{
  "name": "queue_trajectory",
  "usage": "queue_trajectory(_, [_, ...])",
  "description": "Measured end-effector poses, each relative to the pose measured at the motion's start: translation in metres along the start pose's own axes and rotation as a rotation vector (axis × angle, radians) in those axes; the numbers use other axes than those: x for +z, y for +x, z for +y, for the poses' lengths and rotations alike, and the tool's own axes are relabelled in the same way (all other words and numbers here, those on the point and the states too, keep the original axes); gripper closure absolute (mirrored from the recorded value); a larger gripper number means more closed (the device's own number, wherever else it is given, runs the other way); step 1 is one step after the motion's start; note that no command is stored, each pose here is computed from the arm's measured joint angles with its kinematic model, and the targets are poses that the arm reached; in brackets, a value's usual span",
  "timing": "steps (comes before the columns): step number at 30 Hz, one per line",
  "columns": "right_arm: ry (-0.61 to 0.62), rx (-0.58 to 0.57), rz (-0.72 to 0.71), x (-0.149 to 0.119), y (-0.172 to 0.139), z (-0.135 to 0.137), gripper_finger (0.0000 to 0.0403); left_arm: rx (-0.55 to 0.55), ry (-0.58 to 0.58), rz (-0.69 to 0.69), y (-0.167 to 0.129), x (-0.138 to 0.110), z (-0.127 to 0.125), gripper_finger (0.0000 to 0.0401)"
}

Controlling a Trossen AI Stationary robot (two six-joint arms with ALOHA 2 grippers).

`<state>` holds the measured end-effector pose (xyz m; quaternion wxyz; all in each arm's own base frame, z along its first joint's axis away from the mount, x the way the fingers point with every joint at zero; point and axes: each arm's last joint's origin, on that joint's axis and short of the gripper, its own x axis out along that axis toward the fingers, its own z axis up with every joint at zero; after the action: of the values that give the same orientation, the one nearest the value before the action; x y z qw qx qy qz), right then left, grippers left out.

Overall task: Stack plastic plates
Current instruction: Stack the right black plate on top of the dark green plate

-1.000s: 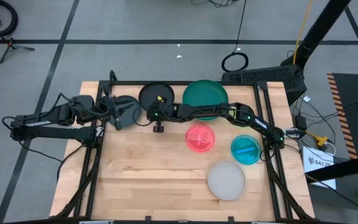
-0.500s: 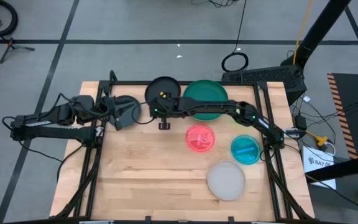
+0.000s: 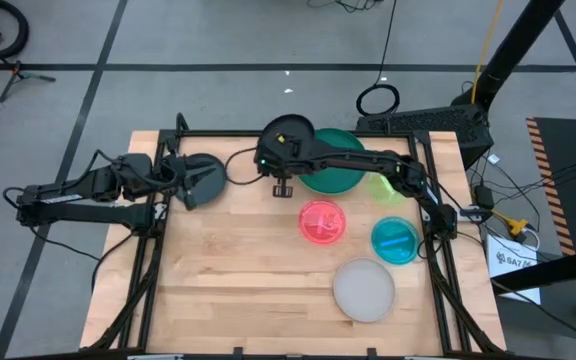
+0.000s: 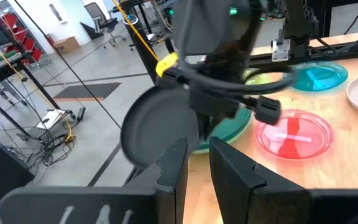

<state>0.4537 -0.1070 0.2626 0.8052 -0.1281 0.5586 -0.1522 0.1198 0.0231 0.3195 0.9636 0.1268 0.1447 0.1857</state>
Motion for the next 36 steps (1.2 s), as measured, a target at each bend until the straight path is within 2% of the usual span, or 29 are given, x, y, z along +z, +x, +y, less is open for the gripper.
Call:
queue_trajectory(8, [0.044, 0.002, 0.065, -0.012, -0.012, -0.014, 0.0399, -0.007, -0.021, 0.019, 0.0, -0.002, -0.001, 0.0327])
queue_trajectory(13, [0.062, -0.005, 0.016, -0.025, -0.023, -0.014, 0.0399, -0.018, -0.035, 0.025, 0.0, -0.003, -0.001, 0.0327])
queue_trajectory(16, [0.092, -0.02, -0.055, -0.045, -0.025, -0.009, 0.0399, -0.03, -0.043, 0.021, 0.0, -0.002, -0.002, 0.0327])
queue_trajectory(21, [0.141, -0.047, -0.267, -0.085, -0.03, 0.0, 0.0399, -0.031, -0.049, 0.0, 0.0, 0.0, -0.002, 0.0327])
queue_trajectory(25, [0.222, -0.038, -0.368, -0.122, -0.025, 0.004, 0.0399, -0.03, -0.049, -0.004, 0.0, 0.0, -0.002, 0.0327])
queue_trajectory(31, [0.361, -0.013, -0.371, -0.168, 0.0, 0.012, 0.0399, -0.026, -0.041, -0.02, 0.0, 0.002, -0.002, 0.0327])
queue_trajectory(36, [0.421, -0.016, -0.362, -0.185, 0.015, 0.015, 0.0399, -0.025, -0.032, -0.025, 0.0, 0.002, -0.002, 0.0327])
